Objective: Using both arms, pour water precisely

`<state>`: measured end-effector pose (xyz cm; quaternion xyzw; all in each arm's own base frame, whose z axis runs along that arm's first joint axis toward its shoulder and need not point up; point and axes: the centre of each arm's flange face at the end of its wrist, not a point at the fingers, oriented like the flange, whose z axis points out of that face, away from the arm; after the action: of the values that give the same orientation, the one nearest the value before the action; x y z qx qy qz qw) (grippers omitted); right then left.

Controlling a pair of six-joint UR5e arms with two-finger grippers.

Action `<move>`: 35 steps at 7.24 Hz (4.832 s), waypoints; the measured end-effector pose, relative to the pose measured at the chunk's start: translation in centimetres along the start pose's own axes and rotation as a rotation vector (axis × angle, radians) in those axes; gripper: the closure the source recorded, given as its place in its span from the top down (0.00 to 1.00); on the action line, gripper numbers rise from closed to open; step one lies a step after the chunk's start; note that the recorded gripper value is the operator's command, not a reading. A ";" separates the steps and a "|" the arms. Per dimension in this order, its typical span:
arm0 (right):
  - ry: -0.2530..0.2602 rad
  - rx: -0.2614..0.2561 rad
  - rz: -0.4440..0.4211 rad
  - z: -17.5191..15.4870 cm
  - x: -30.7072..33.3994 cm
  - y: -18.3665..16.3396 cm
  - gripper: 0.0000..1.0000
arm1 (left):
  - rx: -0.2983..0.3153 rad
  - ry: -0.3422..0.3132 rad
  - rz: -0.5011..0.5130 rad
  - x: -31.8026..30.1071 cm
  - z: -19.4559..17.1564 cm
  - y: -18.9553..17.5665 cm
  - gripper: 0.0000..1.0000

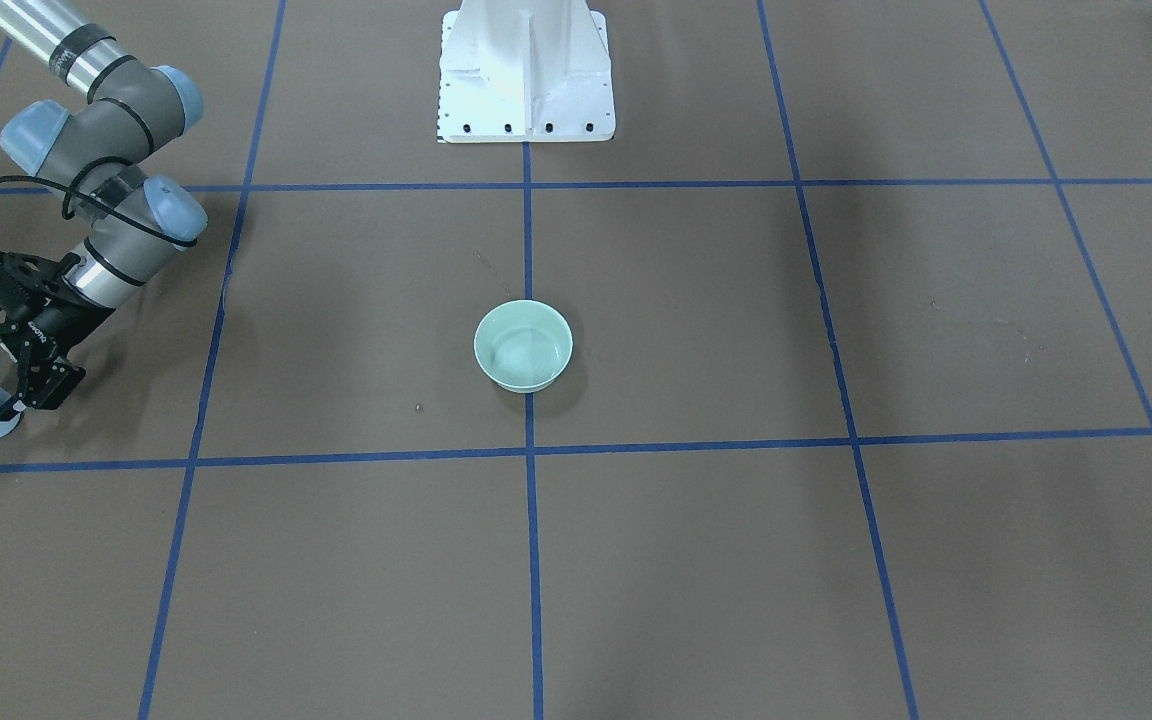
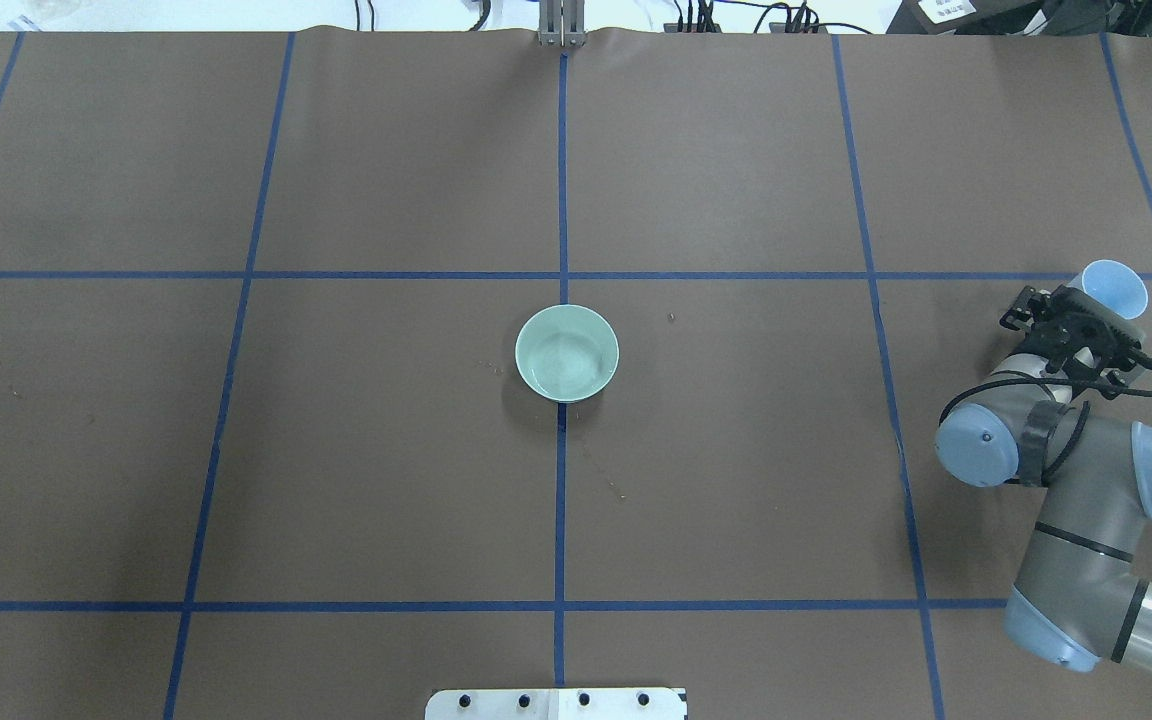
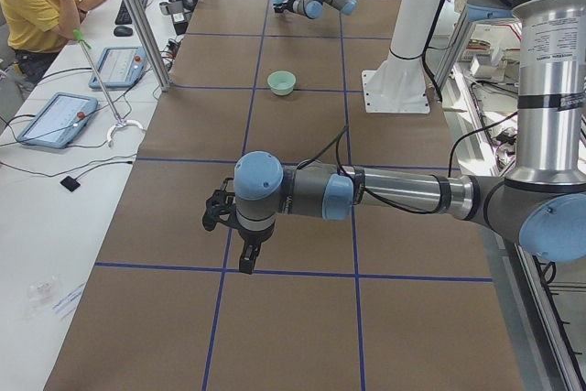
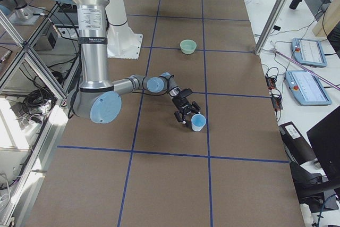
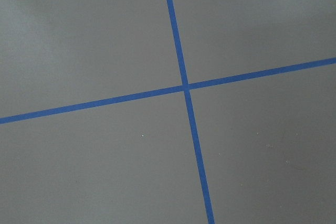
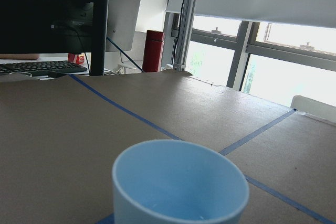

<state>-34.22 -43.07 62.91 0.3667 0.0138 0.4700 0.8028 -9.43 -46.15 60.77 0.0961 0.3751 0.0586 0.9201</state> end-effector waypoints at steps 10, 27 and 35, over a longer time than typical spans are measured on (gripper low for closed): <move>0.065 0.037 0.008 3.7 -1.3 0.2 0.22 | 0.005 -0.001 0.005 0.3 -0.3 -0.1 1.00; -0.616 -0.069 -0.169 -4.3 -2.2 -10.5 0.00 | -0.004 0.000 -0.007 -0.2 0.2 0.1 1.00; -1.481 -0.127 -0.566 -15.2 -4.1 -12.4 0.00 | -0.009 0.002 -0.016 -0.3 0.3 0.2 1.00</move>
<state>-32.87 -41.04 43.01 0.5200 -0.4577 -0.1178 0.7115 -9.42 -46.05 61.25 0.0890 0.3764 0.0528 0.9207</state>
